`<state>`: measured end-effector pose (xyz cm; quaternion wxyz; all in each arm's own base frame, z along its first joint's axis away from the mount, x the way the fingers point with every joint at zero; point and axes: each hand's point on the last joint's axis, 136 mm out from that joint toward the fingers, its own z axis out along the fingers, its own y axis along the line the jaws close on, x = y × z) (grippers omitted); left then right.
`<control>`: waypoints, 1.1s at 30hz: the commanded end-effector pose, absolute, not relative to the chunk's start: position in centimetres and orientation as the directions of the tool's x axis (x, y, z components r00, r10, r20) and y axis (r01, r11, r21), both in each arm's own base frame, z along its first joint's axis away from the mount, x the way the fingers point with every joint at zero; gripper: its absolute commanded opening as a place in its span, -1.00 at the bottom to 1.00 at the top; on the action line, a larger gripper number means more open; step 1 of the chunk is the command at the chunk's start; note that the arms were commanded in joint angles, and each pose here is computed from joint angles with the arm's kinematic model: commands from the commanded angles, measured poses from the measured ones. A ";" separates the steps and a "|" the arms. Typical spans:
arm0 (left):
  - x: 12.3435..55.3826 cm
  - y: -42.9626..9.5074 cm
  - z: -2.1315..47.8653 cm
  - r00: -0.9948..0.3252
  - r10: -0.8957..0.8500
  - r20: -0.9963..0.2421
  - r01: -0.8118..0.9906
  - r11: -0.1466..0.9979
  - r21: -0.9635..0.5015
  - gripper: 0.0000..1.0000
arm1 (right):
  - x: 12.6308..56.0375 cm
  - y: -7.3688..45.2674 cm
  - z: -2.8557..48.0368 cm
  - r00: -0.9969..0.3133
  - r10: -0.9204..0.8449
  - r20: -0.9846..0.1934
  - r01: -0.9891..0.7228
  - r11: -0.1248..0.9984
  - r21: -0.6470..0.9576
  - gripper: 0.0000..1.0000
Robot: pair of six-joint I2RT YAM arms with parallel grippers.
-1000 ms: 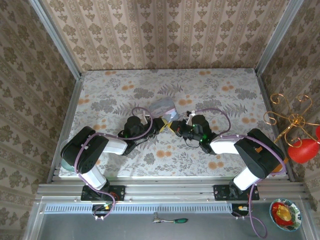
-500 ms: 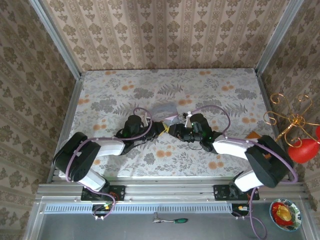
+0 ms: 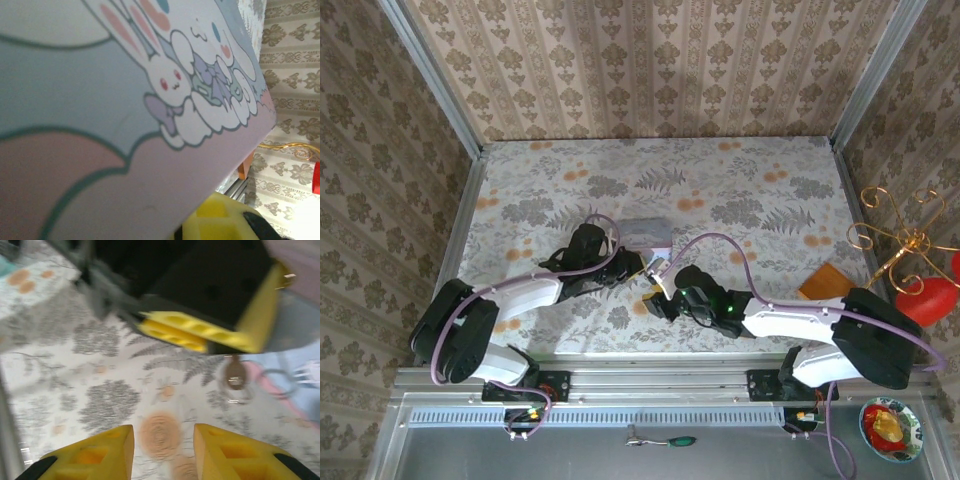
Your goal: Unlock a padlock with a key
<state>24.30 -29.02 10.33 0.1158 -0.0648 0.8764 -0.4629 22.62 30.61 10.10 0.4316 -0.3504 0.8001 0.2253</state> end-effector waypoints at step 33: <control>22.8 -29.2 12.2 -0.963 -0.170 -0.208 0.075 0.576 -0.814 -1.00 | 26.9 32.1 10.6 -0.131 -0.429 -0.894 -0.615 0.742 -0.266 -0.83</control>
